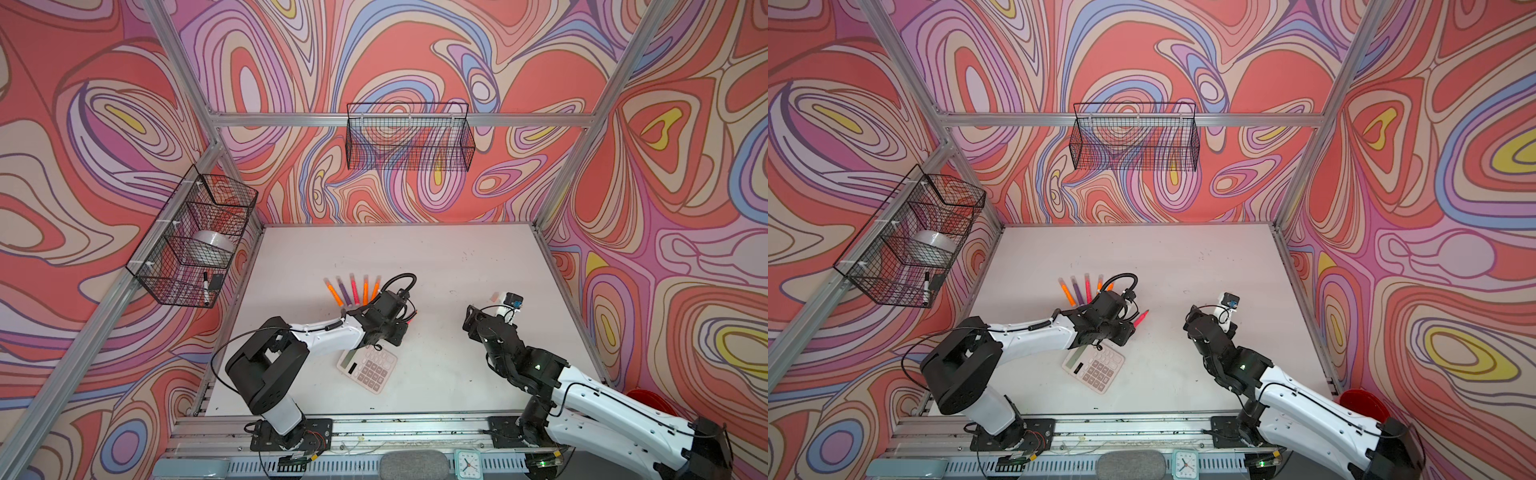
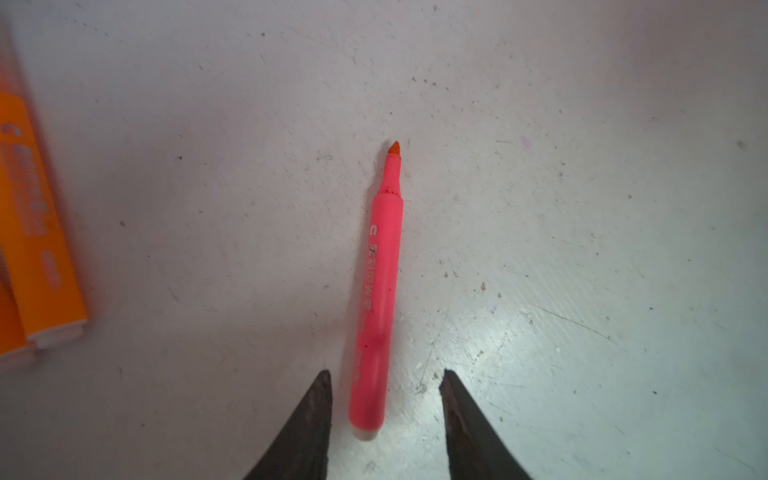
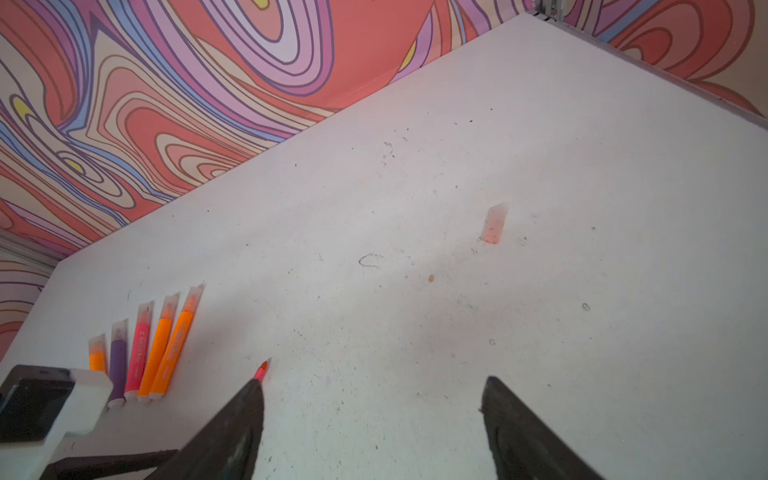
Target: Insert the pens into the pen caps
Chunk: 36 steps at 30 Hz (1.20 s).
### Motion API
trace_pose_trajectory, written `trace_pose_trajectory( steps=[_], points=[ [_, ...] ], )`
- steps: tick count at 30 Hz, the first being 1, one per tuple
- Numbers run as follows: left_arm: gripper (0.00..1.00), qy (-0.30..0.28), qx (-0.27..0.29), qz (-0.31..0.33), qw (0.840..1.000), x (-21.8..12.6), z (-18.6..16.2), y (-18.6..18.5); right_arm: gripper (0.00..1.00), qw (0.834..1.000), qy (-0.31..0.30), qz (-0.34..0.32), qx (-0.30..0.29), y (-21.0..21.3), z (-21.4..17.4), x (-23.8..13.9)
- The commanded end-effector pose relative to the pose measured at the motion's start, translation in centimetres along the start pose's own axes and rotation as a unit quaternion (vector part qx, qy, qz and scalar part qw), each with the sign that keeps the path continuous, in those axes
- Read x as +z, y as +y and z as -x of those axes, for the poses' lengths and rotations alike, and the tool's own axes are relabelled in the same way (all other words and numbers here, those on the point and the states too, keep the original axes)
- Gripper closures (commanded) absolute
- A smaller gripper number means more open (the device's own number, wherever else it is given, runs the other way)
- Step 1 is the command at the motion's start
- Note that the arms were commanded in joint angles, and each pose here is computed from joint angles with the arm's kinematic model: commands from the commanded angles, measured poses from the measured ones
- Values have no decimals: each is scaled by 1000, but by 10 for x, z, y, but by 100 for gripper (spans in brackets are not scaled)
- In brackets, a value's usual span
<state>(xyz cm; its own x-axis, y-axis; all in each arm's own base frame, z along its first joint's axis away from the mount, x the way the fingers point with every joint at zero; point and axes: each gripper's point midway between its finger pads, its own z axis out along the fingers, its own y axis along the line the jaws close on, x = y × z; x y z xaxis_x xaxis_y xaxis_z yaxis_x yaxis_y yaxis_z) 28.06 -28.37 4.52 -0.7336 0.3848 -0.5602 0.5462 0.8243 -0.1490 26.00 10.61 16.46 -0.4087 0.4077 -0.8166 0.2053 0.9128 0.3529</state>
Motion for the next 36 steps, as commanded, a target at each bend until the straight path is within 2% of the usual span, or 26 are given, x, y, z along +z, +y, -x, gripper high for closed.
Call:
trace_pose_trajectory(
  steps=[1,11,13,18,25,32,36],
  points=[
    [54,-4,12,-8,1000,7,7,-3,15,1000,11,5,-3,1,-8,5],
    [60,33,26,21,999,30,3,5,16,1000,18,8,-2,3,-13,9],
    [64,35,26,21,999,30,1,4,16,1000,19,9,0,2,-15,9],
    [65,41,30,19,999,28,-2,1,17,1000,18,15,5,1,-15,7],
    [68,58,46,60,995,28,-13,10,17,1000,21,20,12,-3,-19,5],
    [69,65,59,74,993,25,-21,10,18,999,23,28,18,0,-18,4],
    [73,71,61,91,991,26,-25,14,18,999,25,27,23,-4,-25,7]
  ],
)
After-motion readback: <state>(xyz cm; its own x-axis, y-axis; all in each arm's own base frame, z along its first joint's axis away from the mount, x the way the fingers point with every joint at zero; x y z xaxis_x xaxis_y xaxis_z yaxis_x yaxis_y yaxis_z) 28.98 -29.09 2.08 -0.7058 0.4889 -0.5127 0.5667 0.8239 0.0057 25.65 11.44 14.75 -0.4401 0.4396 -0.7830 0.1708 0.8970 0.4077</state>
